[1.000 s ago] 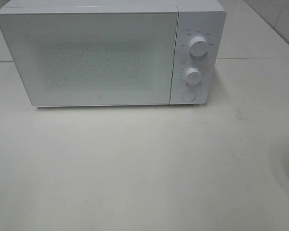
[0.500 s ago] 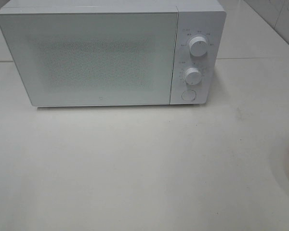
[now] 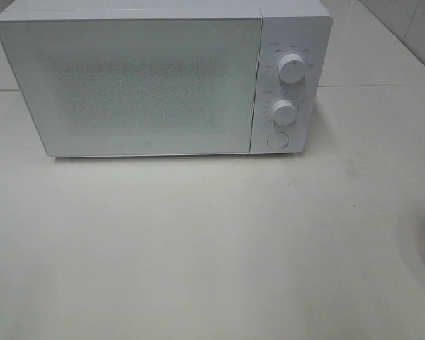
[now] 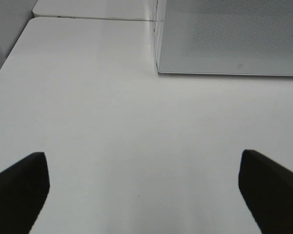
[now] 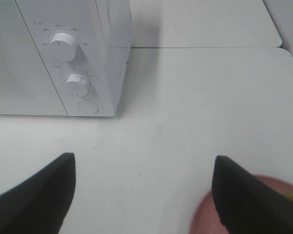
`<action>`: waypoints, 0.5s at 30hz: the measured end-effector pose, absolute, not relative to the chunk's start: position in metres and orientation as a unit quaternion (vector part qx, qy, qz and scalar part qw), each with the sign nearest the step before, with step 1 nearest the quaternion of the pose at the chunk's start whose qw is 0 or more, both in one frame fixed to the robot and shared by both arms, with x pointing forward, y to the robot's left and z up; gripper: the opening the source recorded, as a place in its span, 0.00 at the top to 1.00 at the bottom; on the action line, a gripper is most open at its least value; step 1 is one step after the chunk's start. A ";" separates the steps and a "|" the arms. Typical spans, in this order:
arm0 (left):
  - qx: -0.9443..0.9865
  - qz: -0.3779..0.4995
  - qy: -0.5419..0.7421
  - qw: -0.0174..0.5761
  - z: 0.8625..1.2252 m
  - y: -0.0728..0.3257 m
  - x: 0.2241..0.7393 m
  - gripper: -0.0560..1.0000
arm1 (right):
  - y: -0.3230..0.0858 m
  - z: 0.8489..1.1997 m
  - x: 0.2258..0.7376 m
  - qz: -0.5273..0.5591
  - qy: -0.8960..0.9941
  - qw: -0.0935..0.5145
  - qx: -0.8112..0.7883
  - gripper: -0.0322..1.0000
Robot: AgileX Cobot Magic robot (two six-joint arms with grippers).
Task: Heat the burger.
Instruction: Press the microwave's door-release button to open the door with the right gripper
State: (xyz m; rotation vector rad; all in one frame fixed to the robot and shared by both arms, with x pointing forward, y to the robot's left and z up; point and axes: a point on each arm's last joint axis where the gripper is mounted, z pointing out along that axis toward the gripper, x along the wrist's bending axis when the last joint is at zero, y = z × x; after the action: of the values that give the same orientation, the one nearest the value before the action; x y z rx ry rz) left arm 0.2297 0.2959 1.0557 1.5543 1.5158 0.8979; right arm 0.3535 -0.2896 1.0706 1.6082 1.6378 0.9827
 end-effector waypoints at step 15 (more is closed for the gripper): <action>0.610 0.353 0.595 0.386 1.056 0.296 0.230 0.03 | -0.291 1.036 0.392 0.438 0.569 0.390 0.577 0.24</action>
State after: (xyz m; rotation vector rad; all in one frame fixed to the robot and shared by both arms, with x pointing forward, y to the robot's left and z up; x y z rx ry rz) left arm 0.2297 0.2959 1.0557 1.5543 1.5158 0.8979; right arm 0.3919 -0.2907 1.0355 1.4660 1.4459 1.1133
